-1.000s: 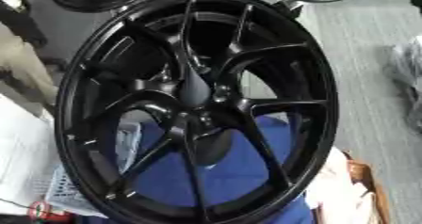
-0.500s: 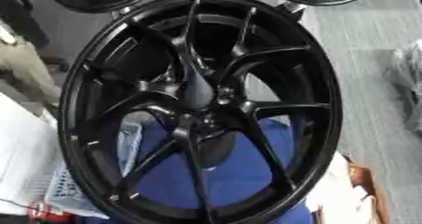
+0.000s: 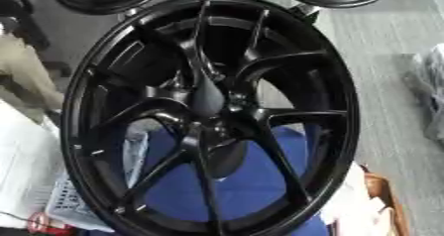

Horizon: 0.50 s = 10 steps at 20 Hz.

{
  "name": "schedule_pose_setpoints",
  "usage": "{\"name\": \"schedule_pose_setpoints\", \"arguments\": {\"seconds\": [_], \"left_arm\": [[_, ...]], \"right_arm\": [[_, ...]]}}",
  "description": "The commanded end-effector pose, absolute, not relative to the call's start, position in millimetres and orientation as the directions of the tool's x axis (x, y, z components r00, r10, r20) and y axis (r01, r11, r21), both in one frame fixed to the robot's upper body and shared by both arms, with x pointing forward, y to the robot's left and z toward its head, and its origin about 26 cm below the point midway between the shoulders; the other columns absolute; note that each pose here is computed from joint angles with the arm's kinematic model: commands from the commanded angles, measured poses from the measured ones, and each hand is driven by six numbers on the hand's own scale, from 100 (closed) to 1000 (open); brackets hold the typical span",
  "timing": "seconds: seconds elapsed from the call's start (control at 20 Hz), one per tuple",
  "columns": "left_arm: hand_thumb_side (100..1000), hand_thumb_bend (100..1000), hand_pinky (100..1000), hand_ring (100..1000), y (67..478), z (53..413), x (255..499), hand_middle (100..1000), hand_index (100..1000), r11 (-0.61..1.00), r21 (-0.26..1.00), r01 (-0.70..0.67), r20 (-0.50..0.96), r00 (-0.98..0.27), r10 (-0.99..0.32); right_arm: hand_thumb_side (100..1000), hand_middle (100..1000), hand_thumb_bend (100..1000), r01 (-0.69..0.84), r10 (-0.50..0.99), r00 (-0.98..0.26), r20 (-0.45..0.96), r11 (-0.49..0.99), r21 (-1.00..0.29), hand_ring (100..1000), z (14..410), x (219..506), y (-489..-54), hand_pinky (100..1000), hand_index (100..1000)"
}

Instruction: Pull the pin out of the wheel hub.

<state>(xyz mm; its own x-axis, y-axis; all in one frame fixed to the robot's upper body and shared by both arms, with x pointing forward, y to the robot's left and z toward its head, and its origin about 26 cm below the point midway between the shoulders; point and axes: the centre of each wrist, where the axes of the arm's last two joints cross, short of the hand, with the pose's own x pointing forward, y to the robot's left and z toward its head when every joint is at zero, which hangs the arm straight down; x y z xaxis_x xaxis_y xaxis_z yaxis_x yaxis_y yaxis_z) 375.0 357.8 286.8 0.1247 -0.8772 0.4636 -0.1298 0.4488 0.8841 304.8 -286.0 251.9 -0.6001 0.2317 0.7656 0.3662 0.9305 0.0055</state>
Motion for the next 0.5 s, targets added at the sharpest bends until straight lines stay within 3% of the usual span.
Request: {"name": "schedule_pose_setpoints", "arguments": {"seconds": [0.05, 0.3, 0.5], "left_arm": [[500, 483, 870, 851, 361, 301, 371, 799, 842, 0.435, 0.884, -0.169, 0.456, 0.119, -0.882], [500, 358, 834, 798, 355, 308, 367, 729, 785, 0.461, 0.864, -0.204, 0.485, 0.088, -0.870], [563, 262, 816, 727, 342, 321, 357, 643, 730, 0.527, 0.809, -0.261, 0.544, -0.009, -0.839]], "right_arm": [[451, 724, 100, 0.369, 0.246, -0.623, 0.743, 0.929, 0.002, 688, 260, 301, -286, 722, 734], [451, 724, 100, 0.370, 0.248, -0.622, 0.742, 0.929, 0.000, 687, 260, 301, -286, 722, 734], [451, 723, 100, 0.373, 0.251, -0.620, 0.744, 0.928, -0.002, 686, 260, 301, -287, 722, 733]]}}
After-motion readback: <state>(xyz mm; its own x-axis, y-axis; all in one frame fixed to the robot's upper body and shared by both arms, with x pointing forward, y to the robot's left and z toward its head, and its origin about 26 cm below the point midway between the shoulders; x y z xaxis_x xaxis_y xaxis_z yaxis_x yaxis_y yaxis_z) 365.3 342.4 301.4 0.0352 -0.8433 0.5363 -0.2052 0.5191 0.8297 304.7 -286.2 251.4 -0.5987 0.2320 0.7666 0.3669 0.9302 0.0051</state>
